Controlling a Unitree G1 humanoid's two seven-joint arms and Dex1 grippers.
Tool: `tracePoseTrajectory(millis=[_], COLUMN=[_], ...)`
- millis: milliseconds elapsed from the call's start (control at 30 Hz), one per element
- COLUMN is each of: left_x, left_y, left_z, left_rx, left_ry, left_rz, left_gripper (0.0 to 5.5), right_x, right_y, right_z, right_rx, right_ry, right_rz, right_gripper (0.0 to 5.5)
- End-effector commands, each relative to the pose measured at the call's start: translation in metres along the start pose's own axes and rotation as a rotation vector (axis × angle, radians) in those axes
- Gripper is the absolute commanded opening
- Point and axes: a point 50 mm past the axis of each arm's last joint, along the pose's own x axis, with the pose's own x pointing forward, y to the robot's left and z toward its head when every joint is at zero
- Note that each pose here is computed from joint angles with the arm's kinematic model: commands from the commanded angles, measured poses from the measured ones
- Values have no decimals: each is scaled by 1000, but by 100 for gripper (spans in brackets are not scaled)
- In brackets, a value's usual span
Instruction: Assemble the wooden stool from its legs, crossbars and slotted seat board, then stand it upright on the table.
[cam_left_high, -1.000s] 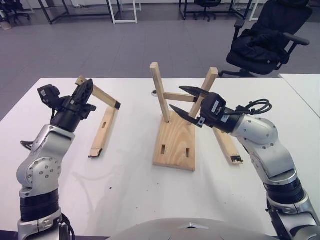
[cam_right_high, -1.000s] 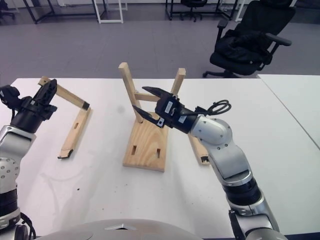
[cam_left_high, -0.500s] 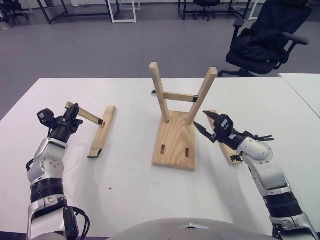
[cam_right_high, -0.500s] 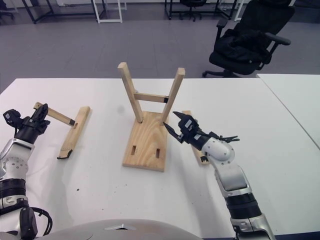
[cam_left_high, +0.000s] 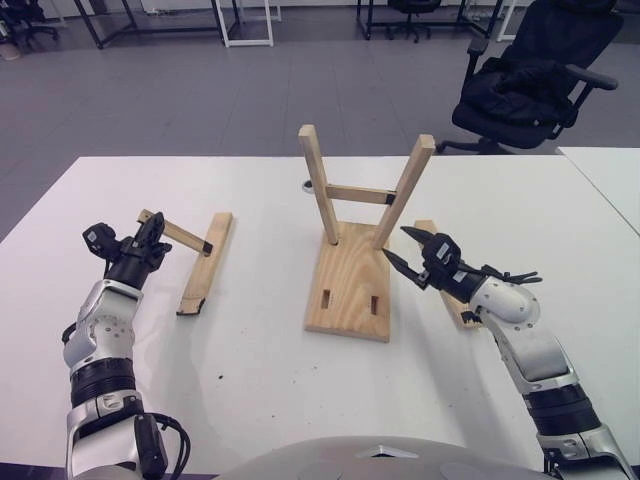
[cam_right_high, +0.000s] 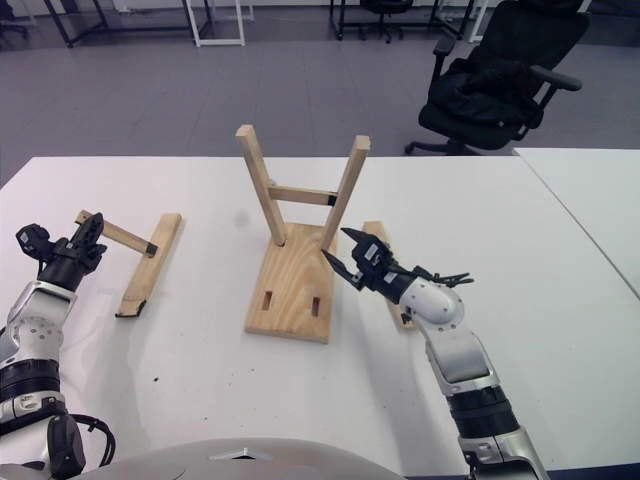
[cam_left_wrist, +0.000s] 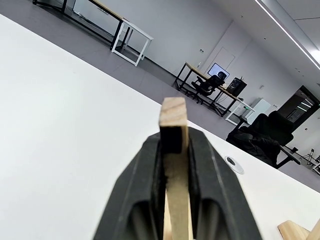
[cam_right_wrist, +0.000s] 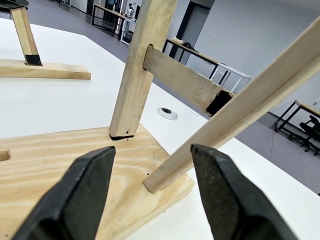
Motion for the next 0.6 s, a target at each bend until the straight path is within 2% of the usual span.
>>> tracePoseTrajectory(millis=[33,300,467,600], left_x=[-7,-20,-20,-44], left_y=[1,3,2,12], left_z=[-1,-6,-41,-77], left_rx=[103,283,399,402], left_ry=[66,225,357,442], left_rz=[36,157,131,155], left_gripper=[40,40,40,40], right_x=[1,7,6,6], right_y=[-1,2,4,5], right_z=[2,2,2,-1], right_rx=[-27,-54,-81,-130], right_ry=[-1,-5,-4,13], right_rz=[2,24,22,48], right_gripper=[281,281,281,281])
